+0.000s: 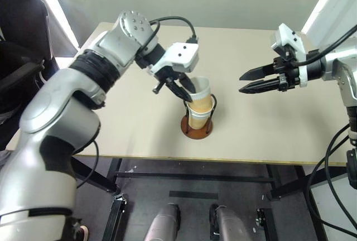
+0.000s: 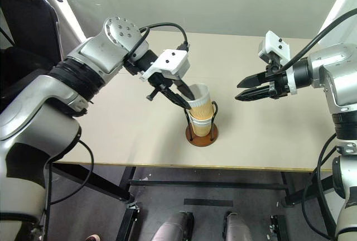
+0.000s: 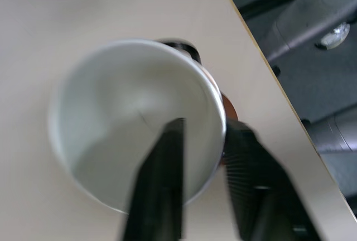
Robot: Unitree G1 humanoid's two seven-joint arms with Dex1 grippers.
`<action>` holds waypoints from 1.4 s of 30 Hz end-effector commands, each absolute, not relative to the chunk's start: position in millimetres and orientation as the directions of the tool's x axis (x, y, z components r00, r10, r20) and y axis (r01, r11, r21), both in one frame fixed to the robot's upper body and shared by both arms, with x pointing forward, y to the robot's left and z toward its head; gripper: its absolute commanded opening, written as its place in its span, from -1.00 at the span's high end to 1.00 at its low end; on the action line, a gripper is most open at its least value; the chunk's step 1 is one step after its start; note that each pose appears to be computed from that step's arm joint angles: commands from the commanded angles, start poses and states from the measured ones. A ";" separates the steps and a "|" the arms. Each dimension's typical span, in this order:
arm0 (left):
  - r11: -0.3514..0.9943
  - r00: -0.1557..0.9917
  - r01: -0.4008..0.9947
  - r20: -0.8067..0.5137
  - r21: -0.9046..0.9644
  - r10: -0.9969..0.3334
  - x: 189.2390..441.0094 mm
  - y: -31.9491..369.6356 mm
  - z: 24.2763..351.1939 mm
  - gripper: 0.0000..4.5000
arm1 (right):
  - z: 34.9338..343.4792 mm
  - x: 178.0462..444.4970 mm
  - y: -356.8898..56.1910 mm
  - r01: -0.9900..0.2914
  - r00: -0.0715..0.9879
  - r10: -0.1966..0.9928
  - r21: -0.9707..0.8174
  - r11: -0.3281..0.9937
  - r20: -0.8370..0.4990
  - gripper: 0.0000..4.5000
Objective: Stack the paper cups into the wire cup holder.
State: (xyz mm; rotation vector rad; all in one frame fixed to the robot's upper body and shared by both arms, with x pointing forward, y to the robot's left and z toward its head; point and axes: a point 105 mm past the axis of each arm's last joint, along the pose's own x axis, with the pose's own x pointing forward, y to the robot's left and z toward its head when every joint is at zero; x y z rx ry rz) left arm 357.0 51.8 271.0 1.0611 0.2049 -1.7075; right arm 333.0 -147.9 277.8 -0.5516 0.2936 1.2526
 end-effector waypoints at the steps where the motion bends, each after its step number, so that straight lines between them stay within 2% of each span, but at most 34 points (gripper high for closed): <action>1: -0.399 -0.042 0.830 -0.670 0.389 -0.741 352.5 46.6 298.5 -0.18 | 293.2 330.3 -153.1 -0.931 0.338 0.814 -0.294 0.216 -0.472 0.13; 6: -0.264 -0.029 0.890 -0.532 0.372 -0.847 351.8 60.1 324.8 -0.95 | 294.7 332.7 -153.8 -0.929 0.345 0.813 -0.297 0.223 -0.469 0.13; 7: -0.226 -0.017 0.903 -0.494 0.367 -0.869 352.4 65.8 331.4 -0.98 | 295.1 334.0 -153.7 -0.926 0.351 0.813 -0.301 0.227 -0.465 0.13; 11: -0.069 0.048 0.946 -0.350 0.316 -0.935 353.4 98.6 351.5 -0.98 | 296.1 345.2 -153.7 -0.909 0.393 0.815 -0.312 0.275 -0.427 0.13; 15: 0.114 0.197 0.952 -0.284 0.285 -0.938 360.4 142.7 338.7 -0.98 | 294.4 366.0 -153.7 -0.873 0.464 0.806 -0.344 0.346 -0.368 0.13; 17: 0.216 0.288 0.932 -0.234 0.291 -0.928 363.8 159.5 330.9 -0.98 | 296.2 379.7 -149.8 -0.837 0.509 0.814 -0.382 0.391 -0.280 0.13; 19: 0.317 0.380 0.900 -0.183 0.298 -0.907 367.3 172.8 325.8 -0.98 | 295.6 390.0 -149.2 -0.797 0.548 0.807 -0.430 0.425 -0.218 0.13; 24: 0.589 0.620 0.761 -0.039 0.273 -0.783 375.4 208.5 310.5 -0.98 | 272.7 409.0 -145.5 -0.795 0.567 0.798 -0.390 0.464 -0.205 0.13; 27: 0.694 0.717 0.674 0.001 0.252 -0.697 375.1 227.1 297.6 -0.98 | 265.2 419.3 -145.8 -0.776 0.597 0.777 -0.391 0.495 -0.202 0.13; 32: 0.812 0.832 0.530 0.037 0.243 -0.554 377.9 248.9 284.9 -0.98 | 257.5 431.2 -153.5 -0.743 0.645 0.745 -0.371 0.557 -0.172 0.13; 38: 0.875 0.888 0.433 0.066 0.217 -0.455 376.9 266.2 278.6 -0.98 | 253.2 441.4 -165.2 -0.685 0.709 0.691 -0.365 0.630 -0.137 0.13; 42: 0.884 0.897 0.418 0.062 0.208 -0.439 376.7 270.2 273.7 -0.98 | 251.3 442.7 -168.6 -0.675 0.720 0.681 -0.367 0.640 -0.137 0.13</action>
